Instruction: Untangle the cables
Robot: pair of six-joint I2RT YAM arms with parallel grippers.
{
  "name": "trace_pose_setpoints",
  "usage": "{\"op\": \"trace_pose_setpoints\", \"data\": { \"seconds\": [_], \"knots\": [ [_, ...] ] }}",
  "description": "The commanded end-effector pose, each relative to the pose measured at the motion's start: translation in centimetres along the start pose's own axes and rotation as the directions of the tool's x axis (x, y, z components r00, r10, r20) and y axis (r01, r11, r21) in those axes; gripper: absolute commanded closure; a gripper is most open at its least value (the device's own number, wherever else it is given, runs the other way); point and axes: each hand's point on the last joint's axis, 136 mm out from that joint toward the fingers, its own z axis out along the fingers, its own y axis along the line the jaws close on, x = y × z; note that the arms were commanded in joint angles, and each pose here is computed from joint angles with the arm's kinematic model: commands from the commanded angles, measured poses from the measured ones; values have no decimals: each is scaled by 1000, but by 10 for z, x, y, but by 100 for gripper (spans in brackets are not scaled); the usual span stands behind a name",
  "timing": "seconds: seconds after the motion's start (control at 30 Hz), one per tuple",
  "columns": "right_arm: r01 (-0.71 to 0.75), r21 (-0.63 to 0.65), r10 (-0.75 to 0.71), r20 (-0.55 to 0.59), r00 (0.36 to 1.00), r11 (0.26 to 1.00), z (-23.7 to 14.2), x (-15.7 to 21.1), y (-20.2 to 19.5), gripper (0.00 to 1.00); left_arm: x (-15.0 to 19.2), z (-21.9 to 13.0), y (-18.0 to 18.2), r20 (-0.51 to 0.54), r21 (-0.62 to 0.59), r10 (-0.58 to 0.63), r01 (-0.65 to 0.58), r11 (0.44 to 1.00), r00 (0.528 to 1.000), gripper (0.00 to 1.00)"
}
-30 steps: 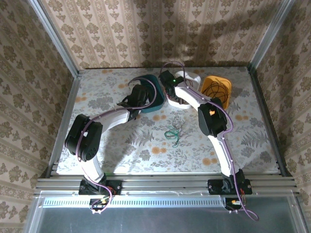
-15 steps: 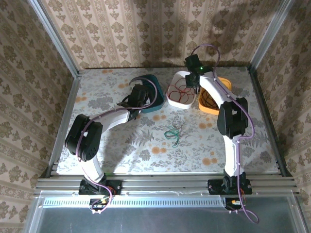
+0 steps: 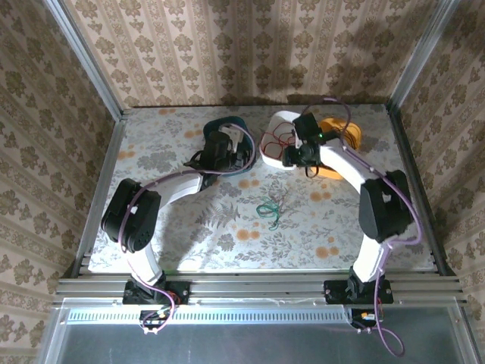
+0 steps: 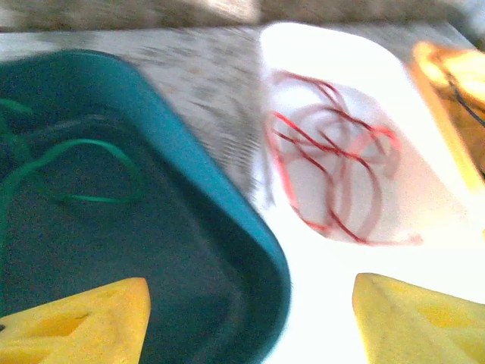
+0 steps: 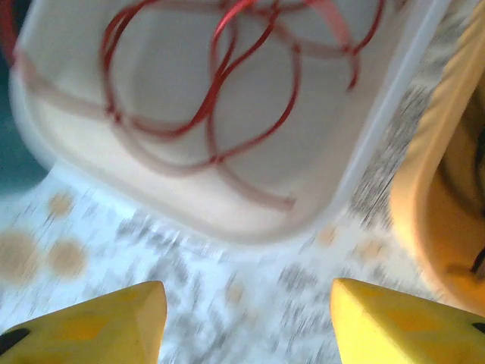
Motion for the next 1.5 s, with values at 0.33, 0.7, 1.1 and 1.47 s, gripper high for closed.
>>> {"op": "trace_pose_setpoints", "data": {
  "seconds": [0.33, 0.7, 1.1, 1.47],
  "knots": [
    [230, -224, -285, -259, 923, 947, 22, 116, 78, 43, 53, -18, 6, -39, 19, -23, 23, 1000, 999, 28],
    [292, -149, -323, -262, 910, 945, 53, 99, 75, 51, 62, -29, 6, -62, 4, -6, 6, 1000, 998, 27],
    [196, -174, -218, -119, 969, 965, 29, 64, 70, 100, 54, -25, -42, -51, 146, 185, -176, 973, 981, 21],
    [-1, -386, 2, 2, 1000, 922, -16, 12, 73, 100, 25, -2, -74, 51, 292, 178, -185, 938, 983, 23]
  ]
}}
